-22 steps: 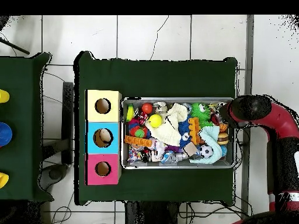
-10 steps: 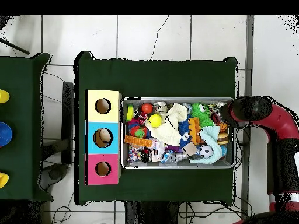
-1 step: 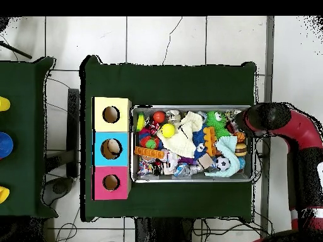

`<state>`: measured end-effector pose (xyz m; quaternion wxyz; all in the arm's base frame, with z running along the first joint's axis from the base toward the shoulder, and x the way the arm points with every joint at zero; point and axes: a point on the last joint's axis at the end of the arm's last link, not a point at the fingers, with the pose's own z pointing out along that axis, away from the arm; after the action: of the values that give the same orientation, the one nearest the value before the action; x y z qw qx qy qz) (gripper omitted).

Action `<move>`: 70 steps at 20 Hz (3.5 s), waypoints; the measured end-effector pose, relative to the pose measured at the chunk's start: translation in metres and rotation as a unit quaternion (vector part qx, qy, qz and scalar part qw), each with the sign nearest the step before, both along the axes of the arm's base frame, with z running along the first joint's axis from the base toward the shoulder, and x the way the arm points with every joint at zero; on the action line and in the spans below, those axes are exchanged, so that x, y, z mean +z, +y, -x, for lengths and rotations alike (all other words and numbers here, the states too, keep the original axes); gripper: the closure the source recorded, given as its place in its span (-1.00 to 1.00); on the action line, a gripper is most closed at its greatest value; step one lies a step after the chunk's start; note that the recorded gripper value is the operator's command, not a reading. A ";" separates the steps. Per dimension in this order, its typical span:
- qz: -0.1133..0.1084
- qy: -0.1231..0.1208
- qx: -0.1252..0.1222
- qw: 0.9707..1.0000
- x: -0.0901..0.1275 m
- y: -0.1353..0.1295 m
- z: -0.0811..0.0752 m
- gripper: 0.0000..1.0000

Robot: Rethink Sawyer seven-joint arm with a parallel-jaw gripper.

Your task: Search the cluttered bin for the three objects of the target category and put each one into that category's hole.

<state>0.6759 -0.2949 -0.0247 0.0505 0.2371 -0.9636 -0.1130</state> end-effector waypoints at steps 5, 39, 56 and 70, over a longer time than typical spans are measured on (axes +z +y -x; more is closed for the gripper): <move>0.037 0.003 0.044 0.998 0.018 0.027 -0.011 1.00; 0.135 0.019 0.143 0.980 0.078 0.108 -0.035 1.00; 0.148 0.009 0.187 0.971 0.136 0.202 -0.046 1.00; 0.158 0.026 0.208 0.965 0.140 0.250 -0.036 1.00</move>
<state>0.7116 -0.0453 0.1155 0.1350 0.4186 -0.8968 0.0475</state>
